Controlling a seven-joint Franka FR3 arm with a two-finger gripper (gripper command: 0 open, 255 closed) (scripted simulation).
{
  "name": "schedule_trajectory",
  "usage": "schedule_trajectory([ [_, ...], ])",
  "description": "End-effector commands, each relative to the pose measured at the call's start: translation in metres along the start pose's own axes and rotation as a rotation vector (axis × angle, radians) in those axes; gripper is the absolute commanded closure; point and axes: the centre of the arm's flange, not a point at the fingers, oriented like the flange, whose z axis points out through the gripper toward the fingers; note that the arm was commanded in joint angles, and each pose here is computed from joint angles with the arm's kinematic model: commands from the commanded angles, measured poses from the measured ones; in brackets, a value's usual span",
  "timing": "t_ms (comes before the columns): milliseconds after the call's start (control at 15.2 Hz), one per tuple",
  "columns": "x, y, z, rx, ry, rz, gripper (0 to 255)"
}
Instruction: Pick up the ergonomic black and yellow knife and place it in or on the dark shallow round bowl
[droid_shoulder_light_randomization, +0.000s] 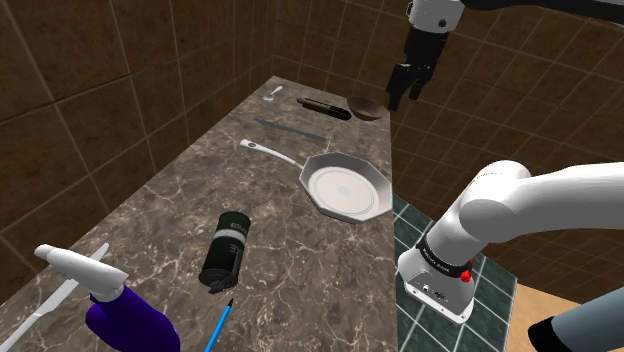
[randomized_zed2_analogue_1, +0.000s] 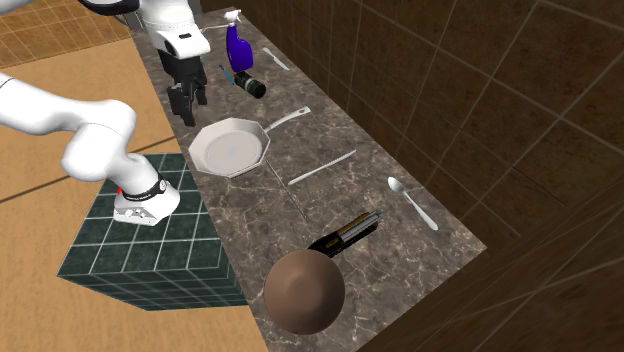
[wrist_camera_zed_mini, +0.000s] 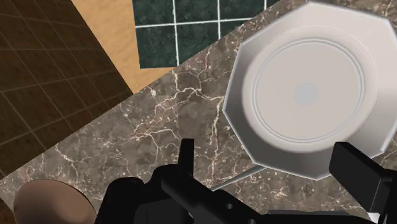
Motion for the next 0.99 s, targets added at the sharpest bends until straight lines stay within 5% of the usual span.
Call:
schedule_trajectory([
  [0,0.0,0.0,0.0,0.0,0.0,0.0,0],
  [924,0.14,0.092,0.08,0.039,0.015,-0.154,0],
])
